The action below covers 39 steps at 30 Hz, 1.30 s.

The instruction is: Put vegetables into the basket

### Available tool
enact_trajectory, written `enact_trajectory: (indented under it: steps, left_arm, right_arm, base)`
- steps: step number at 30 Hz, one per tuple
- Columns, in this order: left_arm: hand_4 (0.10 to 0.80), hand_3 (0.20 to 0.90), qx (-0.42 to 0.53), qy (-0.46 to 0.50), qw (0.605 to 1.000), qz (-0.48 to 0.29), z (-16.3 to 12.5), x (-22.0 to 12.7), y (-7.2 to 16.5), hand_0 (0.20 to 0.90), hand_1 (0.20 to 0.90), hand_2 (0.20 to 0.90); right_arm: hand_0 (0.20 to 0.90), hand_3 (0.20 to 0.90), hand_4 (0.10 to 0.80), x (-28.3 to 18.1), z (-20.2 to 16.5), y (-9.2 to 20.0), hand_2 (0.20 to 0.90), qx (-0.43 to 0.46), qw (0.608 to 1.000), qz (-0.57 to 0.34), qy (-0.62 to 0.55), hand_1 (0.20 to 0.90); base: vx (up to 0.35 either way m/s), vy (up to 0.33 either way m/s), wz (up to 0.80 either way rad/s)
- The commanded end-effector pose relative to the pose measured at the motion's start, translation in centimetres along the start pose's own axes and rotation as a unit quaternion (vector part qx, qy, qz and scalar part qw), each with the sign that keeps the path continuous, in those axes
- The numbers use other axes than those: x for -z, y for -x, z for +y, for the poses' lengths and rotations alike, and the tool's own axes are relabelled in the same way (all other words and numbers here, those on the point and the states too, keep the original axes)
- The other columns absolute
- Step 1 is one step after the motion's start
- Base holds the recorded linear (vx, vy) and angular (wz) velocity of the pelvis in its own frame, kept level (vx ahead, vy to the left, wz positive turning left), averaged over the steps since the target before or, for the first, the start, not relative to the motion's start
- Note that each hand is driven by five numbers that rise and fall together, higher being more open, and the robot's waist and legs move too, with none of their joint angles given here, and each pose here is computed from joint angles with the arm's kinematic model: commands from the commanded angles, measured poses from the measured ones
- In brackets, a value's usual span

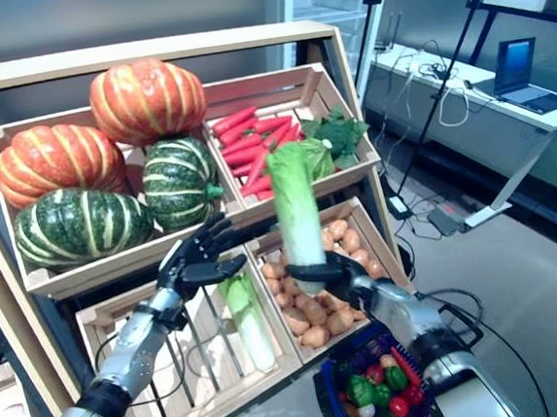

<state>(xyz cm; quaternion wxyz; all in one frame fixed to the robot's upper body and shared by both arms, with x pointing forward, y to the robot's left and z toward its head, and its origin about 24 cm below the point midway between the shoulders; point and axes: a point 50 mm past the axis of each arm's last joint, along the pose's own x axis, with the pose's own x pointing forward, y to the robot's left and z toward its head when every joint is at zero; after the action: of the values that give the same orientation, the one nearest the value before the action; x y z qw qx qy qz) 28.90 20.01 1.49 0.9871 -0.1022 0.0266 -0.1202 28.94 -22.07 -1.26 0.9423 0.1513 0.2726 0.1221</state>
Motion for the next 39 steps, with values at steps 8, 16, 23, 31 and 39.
enact_trajectory:
  steps: [8, 16, 23, 31, 39]
  left_arm:
    - [0.800, 0.900, -0.075, -0.065, 0.991, -0.092, 4.3, -4.5, 0.6, 0.900, 0.900, 0.900]
    - [0.800, 0.900, -0.091, -0.074, 0.987, -0.109, 4.9, -5.8, 0.6, 0.900, 0.900, 0.900]
    - [0.800, 0.900, -0.069, -0.082, 0.978, -0.181, 3.9, -10.1, -1.8, 0.900, 0.900, 0.900]
    - [0.800, 0.900, -0.033, -0.091, 0.968, -0.233, 1.9, -13.1, -3.6, 0.900, 0.900, 0.900]
    - [0.800, 0.900, 0.002, -0.100, 0.957, -0.273, 0.2, -15.6, -4.7, 0.900, 0.900, 0.900]
  right_arm:
    - [0.300, 0.300, 0.400, -4.8, -4.9, 3.8, 0.300, 0.139, 0.973, -0.185, 0.010, 0.300]
    - [0.300, 0.300, 0.400, -4.9, -7.6, 5.2, 0.300, 0.267, 0.945, -0.185, 0.034, 0.300]
    - [0.300, 0.300, 0.400, -7.4, -8.5, 5.3, 0.300, 0.383, 0.897, -0.214, 0.057, 0.300]
    - [0.300, 0.300, 0.400, -10.7, -8.9, 5.5, 0.300, 0.416, 0.877, -0.232, 0.059, 0.300]
    - [0.300, 0.300, 0.400, -14.0, -10.7, 7.4, 0.300, 0.476, 0.847, -0.235, 0.035, 0.300]
  base:
    - [0.003, -0.004, -0.17]
    - [-0.039, -0.017, -0.15]
    - [-0.286, -0.080, -0.19]
    - [-0.154, -0.008, -0.10]
    - [-0.087, 0.016, 0.09]
